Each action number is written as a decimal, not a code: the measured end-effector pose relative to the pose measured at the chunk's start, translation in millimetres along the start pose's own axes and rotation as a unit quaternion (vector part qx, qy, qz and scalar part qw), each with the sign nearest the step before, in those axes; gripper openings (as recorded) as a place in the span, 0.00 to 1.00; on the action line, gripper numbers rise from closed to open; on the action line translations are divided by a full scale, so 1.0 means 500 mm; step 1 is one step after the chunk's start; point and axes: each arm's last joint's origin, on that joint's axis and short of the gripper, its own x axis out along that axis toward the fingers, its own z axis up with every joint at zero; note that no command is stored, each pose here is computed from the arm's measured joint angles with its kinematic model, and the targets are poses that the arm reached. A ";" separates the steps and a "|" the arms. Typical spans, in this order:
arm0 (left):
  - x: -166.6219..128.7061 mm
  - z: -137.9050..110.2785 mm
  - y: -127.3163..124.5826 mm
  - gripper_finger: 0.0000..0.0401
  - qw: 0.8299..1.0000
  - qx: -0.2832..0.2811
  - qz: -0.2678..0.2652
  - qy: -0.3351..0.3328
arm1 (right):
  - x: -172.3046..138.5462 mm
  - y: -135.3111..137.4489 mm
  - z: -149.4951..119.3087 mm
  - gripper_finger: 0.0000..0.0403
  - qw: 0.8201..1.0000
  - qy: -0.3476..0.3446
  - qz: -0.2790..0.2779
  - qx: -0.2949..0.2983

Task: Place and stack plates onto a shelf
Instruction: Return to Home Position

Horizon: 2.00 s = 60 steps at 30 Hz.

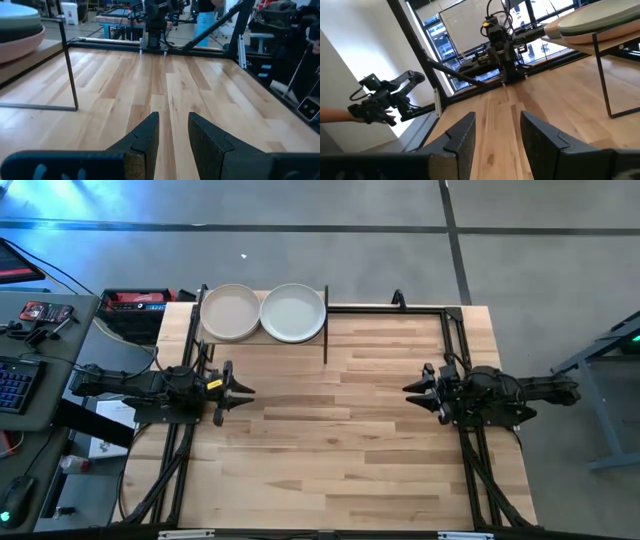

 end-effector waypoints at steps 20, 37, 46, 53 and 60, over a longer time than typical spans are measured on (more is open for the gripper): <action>0.000 0.000 0.000 0.23 1.000 0.024 0.000 0.000 | -0.001 -0.008 -0.015 0.34 0.999 0.036 -0.033 -0.011; 0.000 0.000 0.000 0.23 1.000 0.024 0.000 0.000 | -0.001 -0.008 -0.016 0.34 0.999 0.037 -0.033 -0.011; 0.000 0.000 0.000 0.23 1.000 0.024 0.000 0.000 | -0.001 -0.009 -0.016 0.34 0.999 0.038 -0.033 -0.011; 0.000 0.000 0.000 0.23 1.000 0.024 0.000 0.000 | -0.001 -0.008 -0.016 0.34 0.999 0.037 -0.033 -0.011; 0.000 0.000 0.000 0.23 1.000 0.024 0.000 0.000 | -0.001 -0.008 -0.016 0.34 0.999 0.038 -0.033 -0.011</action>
